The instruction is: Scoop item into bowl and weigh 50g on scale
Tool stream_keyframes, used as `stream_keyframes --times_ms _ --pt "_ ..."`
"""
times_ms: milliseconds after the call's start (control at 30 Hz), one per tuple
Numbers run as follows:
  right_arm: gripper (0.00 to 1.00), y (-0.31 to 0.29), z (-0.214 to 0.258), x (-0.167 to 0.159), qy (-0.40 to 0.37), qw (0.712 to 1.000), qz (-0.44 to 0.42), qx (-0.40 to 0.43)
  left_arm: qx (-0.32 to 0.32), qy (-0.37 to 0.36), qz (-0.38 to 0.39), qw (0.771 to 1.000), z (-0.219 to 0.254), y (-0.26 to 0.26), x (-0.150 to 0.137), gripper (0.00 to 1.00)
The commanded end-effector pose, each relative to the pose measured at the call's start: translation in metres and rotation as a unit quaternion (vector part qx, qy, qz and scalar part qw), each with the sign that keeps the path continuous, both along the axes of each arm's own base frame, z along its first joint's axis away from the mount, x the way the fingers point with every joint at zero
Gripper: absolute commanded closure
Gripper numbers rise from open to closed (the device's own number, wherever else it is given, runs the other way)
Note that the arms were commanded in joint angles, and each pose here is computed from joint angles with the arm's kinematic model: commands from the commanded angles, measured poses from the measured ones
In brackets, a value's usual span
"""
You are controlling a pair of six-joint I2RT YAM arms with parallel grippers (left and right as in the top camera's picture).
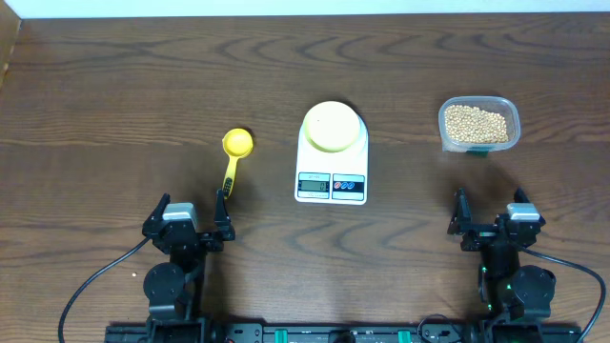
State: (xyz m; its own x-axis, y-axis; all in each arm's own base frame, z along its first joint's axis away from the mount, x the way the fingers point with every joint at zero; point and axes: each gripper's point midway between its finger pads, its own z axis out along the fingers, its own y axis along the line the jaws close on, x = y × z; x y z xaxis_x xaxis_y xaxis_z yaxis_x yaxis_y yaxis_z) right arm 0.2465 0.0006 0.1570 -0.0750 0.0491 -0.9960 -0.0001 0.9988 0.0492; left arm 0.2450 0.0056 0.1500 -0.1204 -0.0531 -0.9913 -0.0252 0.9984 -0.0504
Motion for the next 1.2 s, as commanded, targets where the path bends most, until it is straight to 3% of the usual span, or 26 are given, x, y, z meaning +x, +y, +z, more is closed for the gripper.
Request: stream_keyframes --times_ms 0,867,1167 --pt "0.01 0.000 -0.001 0.000 0.002 1.000 -0.001 0.007 -0.006 0.026 0.007 1.000 -0.018 0.002 -0.001 0.02" --pt "0.01 0.000 -0.001 0.000 0.002 1.000 -0.001 0.007 -0.005 0.022 0.016 1.000 -0.016 0.005 0.000 0.02" --pt "0.01 0.000 -0.001 0.000 0.002 1.000 -0.001 0.007 -0.053 0.015 -0.026 0.998 0.018 -0.011 -0.005 0.02"
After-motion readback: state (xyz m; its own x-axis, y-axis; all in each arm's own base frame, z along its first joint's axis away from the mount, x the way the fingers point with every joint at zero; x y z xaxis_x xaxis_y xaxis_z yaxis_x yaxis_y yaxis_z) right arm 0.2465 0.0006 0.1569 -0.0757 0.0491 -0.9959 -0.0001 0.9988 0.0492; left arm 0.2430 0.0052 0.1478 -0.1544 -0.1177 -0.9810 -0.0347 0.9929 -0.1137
